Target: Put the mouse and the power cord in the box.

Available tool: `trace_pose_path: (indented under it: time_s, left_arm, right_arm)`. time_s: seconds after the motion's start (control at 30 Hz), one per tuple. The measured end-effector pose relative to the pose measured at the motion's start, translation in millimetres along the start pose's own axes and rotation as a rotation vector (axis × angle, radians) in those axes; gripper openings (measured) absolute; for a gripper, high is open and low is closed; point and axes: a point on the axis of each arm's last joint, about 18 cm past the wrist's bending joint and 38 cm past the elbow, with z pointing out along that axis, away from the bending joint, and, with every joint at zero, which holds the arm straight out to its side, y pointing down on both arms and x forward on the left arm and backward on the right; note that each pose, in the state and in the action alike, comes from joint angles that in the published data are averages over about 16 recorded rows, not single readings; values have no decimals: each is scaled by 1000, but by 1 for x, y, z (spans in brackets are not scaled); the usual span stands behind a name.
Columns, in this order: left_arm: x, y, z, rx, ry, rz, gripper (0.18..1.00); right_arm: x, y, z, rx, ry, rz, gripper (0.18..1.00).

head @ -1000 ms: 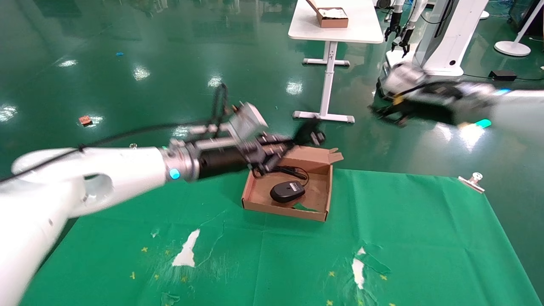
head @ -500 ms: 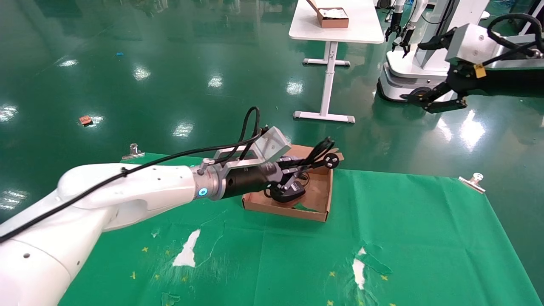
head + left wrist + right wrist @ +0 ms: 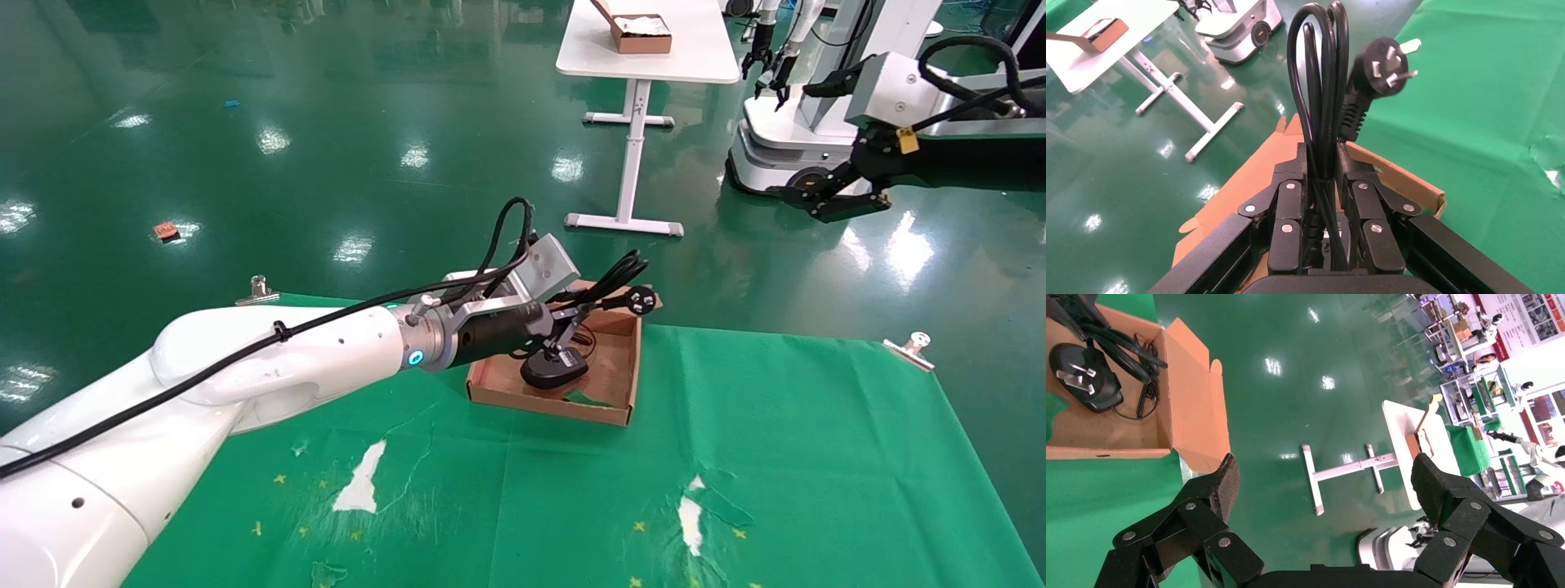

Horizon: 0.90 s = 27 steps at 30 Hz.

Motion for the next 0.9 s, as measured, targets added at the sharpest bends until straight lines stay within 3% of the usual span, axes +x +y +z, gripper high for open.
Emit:
trace_pose_path:
  time_s: [0.27,0.47,0.9]
  left_arm:
    - [-1,3,-6,15,11,-32,330]
    - [1,11,-19,47,37,-89,414]
    - [7,30,-74,166,121,-239,693]
  right_arm:
    - [-3,0,3,7,0,11,1001]
    - [-13,-1,5,47,-7,50,1001]
    - [-55,-8,4,206,-60,202,1001]
